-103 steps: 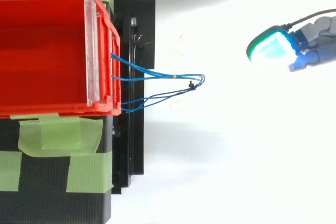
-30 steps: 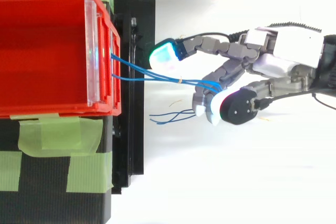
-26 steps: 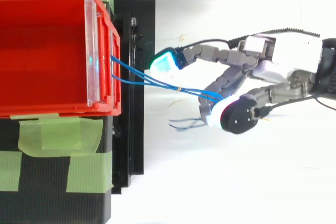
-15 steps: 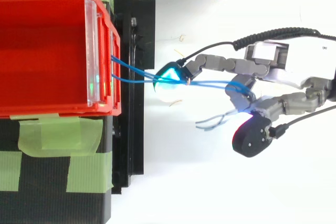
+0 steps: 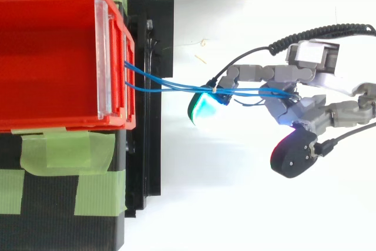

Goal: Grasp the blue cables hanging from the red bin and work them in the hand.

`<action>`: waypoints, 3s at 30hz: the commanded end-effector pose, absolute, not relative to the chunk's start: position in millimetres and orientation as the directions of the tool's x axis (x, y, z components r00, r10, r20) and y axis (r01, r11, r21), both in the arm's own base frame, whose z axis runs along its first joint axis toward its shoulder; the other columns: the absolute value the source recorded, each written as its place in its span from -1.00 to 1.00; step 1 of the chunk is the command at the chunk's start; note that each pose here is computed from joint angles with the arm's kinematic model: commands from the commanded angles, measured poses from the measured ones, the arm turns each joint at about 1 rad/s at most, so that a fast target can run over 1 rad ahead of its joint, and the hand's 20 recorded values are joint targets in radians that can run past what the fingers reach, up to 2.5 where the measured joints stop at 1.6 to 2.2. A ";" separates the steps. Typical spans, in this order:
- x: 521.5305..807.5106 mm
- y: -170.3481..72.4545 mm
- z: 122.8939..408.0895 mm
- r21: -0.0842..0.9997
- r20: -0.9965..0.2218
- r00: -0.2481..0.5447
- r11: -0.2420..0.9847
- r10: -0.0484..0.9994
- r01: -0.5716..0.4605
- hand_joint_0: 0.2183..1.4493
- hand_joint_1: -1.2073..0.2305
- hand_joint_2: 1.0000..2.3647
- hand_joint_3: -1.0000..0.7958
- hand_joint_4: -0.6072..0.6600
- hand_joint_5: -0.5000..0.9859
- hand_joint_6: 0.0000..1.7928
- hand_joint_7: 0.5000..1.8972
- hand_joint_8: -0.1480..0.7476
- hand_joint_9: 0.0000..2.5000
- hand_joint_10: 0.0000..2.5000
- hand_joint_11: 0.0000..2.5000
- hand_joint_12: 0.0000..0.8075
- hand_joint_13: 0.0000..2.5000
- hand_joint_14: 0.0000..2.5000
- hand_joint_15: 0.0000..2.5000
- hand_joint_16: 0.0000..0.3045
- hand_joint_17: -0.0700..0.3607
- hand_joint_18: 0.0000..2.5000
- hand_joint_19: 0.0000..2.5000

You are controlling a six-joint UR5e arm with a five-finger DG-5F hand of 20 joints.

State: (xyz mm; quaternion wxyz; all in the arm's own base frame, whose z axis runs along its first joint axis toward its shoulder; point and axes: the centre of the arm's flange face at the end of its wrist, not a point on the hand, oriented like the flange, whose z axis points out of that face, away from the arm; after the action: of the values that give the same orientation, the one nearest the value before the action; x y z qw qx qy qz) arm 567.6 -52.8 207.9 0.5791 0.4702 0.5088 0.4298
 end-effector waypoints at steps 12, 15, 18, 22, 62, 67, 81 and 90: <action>569.1 -52.5 210.6 0.990 -0.135 0.111 0.137 0.985 -0.011 -0.13 -0.09 -1.00 -1.00 0.53 -0.07 -0.99 -0.10 0.30 -0.24 1.00 1.00 0.78 0.31 1.00 0.49 0.44 0.09 0.67 -0.55; 569.1 -52.8 210.6 0.990 -0.135 0.114 0.137 0.984 -0.011 -0.14 -0.09 -1.00 -1.00 0.53 -0.08 -0.99 -0.10 0.35 -0.22 1.00 1.00 0.80 0.35 1.00 0.51 0.46 0.10 0.72 -0.58; 569.1 -52.8 210.6 0.990 -0.135 0.114 0.137 0.984 -0.011 -0.14 -0.09 -1.00 -1.00 0.52 -0.08 -0.99 -0.10 0.38 -0.20 1.00 1.00 0.82 0.39 1.00 0.52 0.46 0.10 0.76 -0.57; 569.1 -52.8 209.8 0.990 -0.136 0.114 0.138 0.984 -0.009 -0.15 -0.10 -1.00 -1.00 0.50 -0.09 -0.99 -0.08 0.39 -0.18 1.00 1.00 0.84 0.41 1.00 0.53 0.48 0.11 0.78 -0.53; 569.1 -52.8 210.6 0.990 -0.135 0.114 0.137 0.984 -0.011 -0.15 -0.11 -1.00 -1.00 0.49 -0.09 -0.99 -0.07 0.44 -0.14 1.00 1.00 0.82 0.41 1.00 0.52 0.48 0.11 0.78 -0.54; 569.1 -52.8 210.6 0.990 -0.135 0.114 0.137 0.984 -0.011 -0.15 -0.11 -1.00 -1.00 0.49 -0.09 -0.99 -0.07 0.41 -0.15 1.00 1.00 0.80 0.41 1.00 0.52 0.48 0.11 0.78 -0.54; 569.1 -52.8 209.8 0.990 -0.136 0.114 0.138 0.984 -0.009 -0.15 -0.11 -1.00 -1.00 0.49 -0.09 -0.99 -0.07 0.42 -0.15 1.00 1.00 0.80 0.40 1.00 0.53 0.45 0.10 0.77 -0.55; 569.1 -52.8 210.6 0.990 -0.135 0.114 0.137 0.984 -0.011 -0.15 -0.11 -1.00 -1.00 0.49 -0.09 -0.99 -0.07 0.41 -0.16 1.00 1.00 0.80 0.39 1.00 0.52 0.46 0.10 0.76 -0.55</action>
State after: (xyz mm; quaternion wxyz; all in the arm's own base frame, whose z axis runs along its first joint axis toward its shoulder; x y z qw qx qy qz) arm 569.1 -52.8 210.6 0.5652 0.4875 0.4993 0.4400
